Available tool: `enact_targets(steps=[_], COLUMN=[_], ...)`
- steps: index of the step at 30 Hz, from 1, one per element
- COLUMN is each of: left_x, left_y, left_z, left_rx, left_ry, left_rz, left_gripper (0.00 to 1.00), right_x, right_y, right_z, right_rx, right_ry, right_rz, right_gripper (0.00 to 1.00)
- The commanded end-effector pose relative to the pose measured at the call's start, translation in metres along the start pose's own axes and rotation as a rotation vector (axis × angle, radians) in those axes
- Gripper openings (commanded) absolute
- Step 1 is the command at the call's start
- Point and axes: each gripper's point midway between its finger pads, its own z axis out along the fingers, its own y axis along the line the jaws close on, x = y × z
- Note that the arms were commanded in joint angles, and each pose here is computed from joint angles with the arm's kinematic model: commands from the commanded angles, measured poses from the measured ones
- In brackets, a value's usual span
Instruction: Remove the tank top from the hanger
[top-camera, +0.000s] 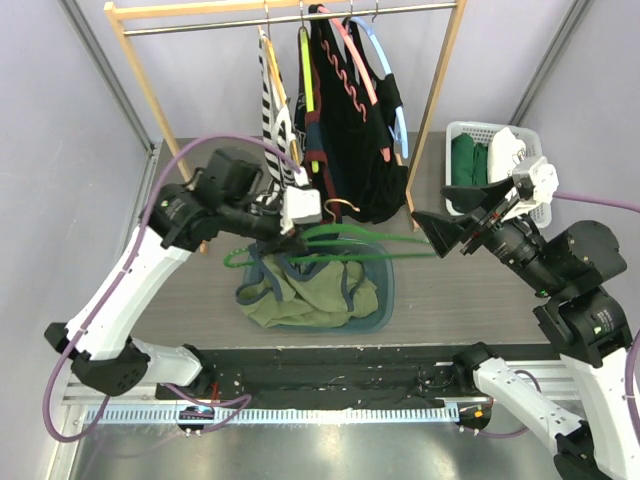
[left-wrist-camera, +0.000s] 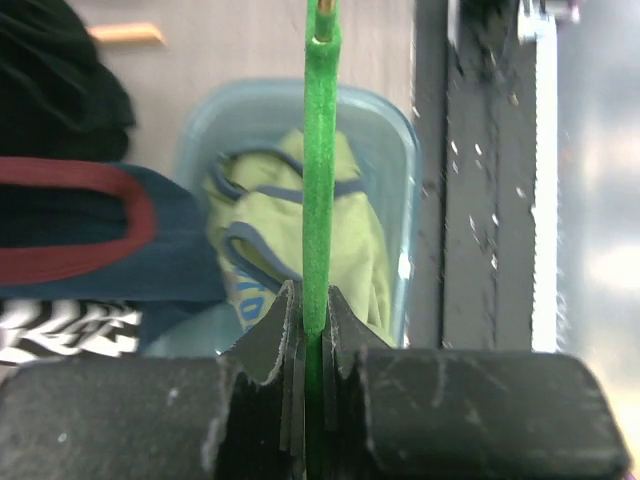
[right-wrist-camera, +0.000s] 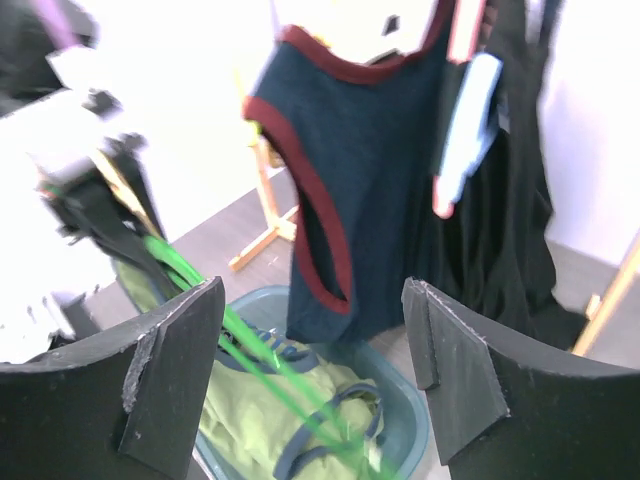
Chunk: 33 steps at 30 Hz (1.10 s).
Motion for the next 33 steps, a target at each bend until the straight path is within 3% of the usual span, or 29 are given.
enact_targets(steps=[1, 7, 19, 24, 27, 33], left_x=[0.005, 0.007, -0.019, -0.026, -0.027, -0.032], left_y=[-0.01, -0.017, -0.03, -0.036, -0.042, -0.042], left_z=[-0.004, -0.005, 0.015, 0.021, 0.021, 0.012], left_rx=[0.003, 0.036, 0.219, 0.255, 0.275, 0.235], left_ry=[0.058, 0.073, 0.042, 0.039, 0.044, 0.023], left_rz=[0.04, 0.043, 0.009, 0.018, 0.02, 0.04], left_gripper=[0.0, 0.0, 0.0, 0.0, 0.0, 0.0], right_x=[0.015, 0.048, 0.071, 0.078, 0.079, 0.085], right_y=[0.025, 0.062, 0.091, 0.091, 0.092, 0.088], right_z=[0.009, 0.0, 0.01, 0.017, 0.019, 0.015], right_rx=[-0.189, -0.451, -0.642, -0.643, -0.646, -0.617], right_ry=[0.116, 0.222, 0.273, 0.315, 0.327, 0.329], right_rz=[-0.076, -0.032, 0.012, 0.005, 0.012, 0.009], right_gripper=[0.79, 0.8, 0.82, 0.77, 0.66, 0.17])
